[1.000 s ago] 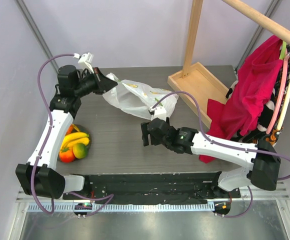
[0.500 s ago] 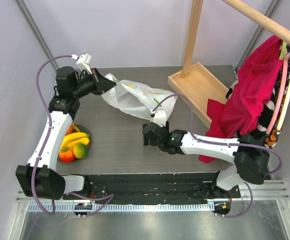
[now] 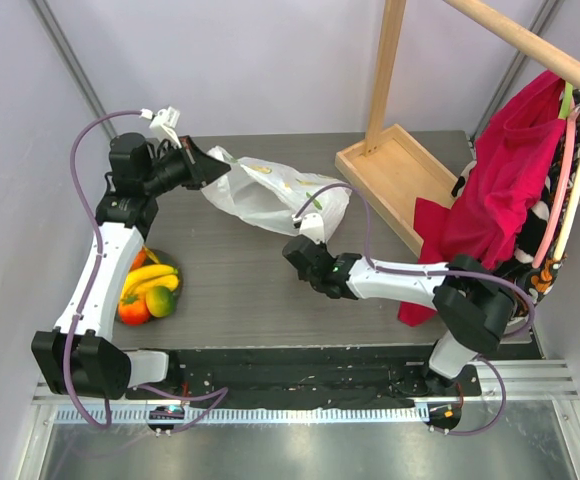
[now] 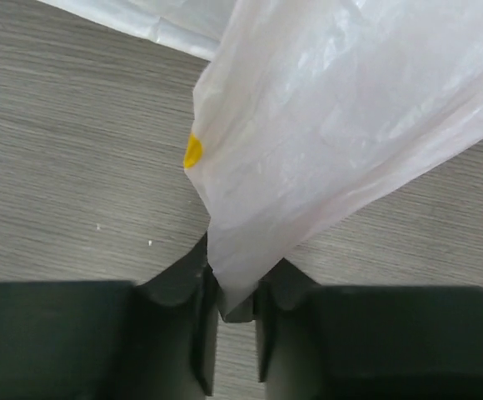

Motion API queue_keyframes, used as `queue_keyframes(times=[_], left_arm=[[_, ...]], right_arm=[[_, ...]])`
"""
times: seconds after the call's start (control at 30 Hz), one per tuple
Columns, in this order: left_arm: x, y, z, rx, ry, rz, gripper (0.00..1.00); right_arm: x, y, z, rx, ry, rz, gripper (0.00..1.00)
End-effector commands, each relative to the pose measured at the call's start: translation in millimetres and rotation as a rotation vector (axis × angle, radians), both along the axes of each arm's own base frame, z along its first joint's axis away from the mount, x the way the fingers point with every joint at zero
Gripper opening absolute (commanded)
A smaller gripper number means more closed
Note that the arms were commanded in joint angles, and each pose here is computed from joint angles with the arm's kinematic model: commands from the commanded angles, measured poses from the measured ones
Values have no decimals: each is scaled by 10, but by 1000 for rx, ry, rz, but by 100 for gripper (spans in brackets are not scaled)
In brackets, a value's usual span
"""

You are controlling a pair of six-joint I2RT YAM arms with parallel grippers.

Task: Place the fruits into the plastic bag

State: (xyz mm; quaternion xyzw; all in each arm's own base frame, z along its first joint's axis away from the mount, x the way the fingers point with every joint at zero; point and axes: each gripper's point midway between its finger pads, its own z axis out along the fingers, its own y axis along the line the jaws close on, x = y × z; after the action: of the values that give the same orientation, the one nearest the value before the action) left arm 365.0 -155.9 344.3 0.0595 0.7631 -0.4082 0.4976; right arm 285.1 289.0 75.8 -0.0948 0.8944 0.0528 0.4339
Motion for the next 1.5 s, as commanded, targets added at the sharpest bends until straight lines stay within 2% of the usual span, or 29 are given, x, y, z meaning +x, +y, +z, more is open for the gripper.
queue_keyframes(times=[0.0, 0.1, 0.13, 0.2, 0.23, 0.3, 0.33, 0.4, 0.5, 0.57, 0.73, 0.83, 0.93, 0.97, 1.0, 1.03, 1.1, 1.13, 1.33, 1.43, 1.47], left_arm=[[-46, 13, 276, -15, -102, -13, 0], [-45, 54, 296, 14, -117, -3, 0], [-19, 116, 313, 33, -124, 27, 0], [-7, 223, 339, 92, -127, 78, 0], [20, 296, 324, 152, -152, 103, 0], [45, 491, 330, 237, -151, 201, 0], [58, 575, 311, 301, -172, 221, 0], [58, 768, 246, 391, -159, 302, 0], [16, 958, 117, 508, -147, 350, 0], [-18, 952, 100, 524, -160, 334, 0], [-271, 533, 401, 401, -280, 120, 0], [-360, 389, 514, 344, -312, 49, 0], [-392, 275, 511, 302, -310, -17, 0], [-399, 256, 513, 296, -310, -30, 0], [-383, 241, 486, 293, -301, -39, 0], [-369, 236, 467, 295, -298, -43, 0], [-353, 239, 415, 303, -288, -47, 0], [-352, 245, 411, 313, -294, -49, 0], [-341, 227, 247, 332, -277, -83, 0], [-365, 212, 189, 327, -278, -94, 0], [-363, 209, 177, 326, -279, -95, 0]], right_arm=[[125, 184, 639, 81, -144, 86, 14], [91, 160, 1193, 136, -211, 124, 3], [80, 134, 1612, 193, -269, 131, 1], [7, 65, 1958, 223, -298, 153, 1], [-46, 42, 2362, 288, -345, 174, 1], [-143, -36, 2659, 321, -363, 193, 1], [-214, -81, 2955, 380, -396, 210, 1], [-277, -149, 3135, 417, -403, 210, 1], [-340, -266, 3237, 466, -400, 188, 1], [-350, -272, 3203, 486, -382, 190, 1], [-318, -211, 2806, 426, -269, 186, 1], [-396, -51, 2570, 384, -191, 279, 6], [-531, 116, 2312, 340, -86, 396, 20], [-554, 141, 2243, 327, -59, 415, 33], [-598, 140, 2180, 306, -28, 433, 40], [-653, 175, 2149, 304, -5, 466, 52], [-725, 176, 2164, 294, 0, 509, 62], [-772, 181, 2206, 301, -2, 537, 71], [-832, 114, 2665, 317, -131, 618, 90], [-575, 54, 2750, 263, -204, 516, 97], [-412, -29, 2742, 219, -232, 428, 98]])
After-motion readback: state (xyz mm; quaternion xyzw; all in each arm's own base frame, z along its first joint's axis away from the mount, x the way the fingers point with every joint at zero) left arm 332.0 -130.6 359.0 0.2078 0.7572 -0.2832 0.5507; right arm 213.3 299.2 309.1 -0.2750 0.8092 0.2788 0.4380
